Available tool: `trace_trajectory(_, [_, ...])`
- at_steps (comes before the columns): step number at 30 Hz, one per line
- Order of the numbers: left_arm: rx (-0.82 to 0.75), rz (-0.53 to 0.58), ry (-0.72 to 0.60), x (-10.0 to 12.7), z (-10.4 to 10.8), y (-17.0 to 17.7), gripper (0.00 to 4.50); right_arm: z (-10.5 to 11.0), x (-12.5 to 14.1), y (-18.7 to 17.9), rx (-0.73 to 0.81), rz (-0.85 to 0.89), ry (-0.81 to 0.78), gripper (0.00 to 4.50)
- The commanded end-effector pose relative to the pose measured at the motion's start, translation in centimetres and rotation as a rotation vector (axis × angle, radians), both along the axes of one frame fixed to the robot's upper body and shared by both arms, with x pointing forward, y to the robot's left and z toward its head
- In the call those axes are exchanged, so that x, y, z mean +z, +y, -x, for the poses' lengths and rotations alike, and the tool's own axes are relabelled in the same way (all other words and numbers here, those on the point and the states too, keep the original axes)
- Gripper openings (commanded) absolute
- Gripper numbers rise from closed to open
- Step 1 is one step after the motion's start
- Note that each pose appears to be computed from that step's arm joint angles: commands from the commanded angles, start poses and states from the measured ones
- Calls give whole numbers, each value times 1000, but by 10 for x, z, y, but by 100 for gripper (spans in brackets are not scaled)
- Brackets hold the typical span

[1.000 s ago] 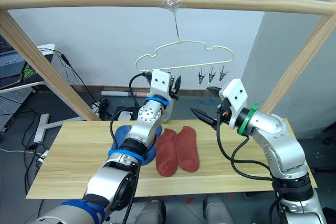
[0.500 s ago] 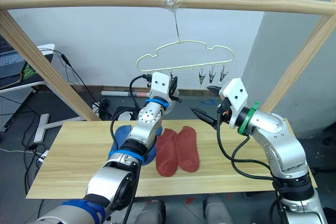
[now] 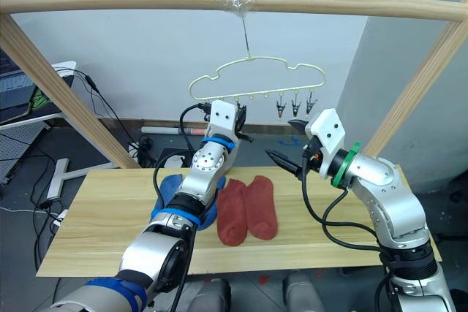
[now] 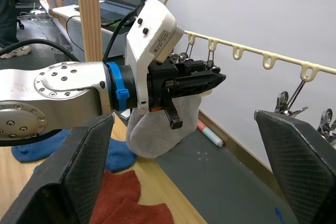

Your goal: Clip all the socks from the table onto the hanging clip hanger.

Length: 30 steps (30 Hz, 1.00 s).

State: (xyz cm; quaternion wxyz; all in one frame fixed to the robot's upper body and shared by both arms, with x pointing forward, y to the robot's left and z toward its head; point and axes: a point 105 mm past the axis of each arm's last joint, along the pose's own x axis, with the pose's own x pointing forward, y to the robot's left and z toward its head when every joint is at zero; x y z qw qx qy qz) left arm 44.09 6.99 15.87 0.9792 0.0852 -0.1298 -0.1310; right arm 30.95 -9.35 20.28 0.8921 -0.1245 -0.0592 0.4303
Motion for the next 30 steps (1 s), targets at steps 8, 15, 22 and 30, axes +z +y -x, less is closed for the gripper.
trace_trajectory(8, [-11,24,-81,26,0,-5,219,3,10,0,12,-8,-38,450])
trace_trajectory(15, [-3,45,-111,39,-1,-3,219,2,10,0,9,-8,-39,450])
trace_trajectory(22, [-12,53,-104,38,0,-7,219,2,9,-1,5,-10,-34,450])
trace_trajectory(30, [-30,63,-99,36,1,-8,76,2,9,-1,1,-13,-31,450])
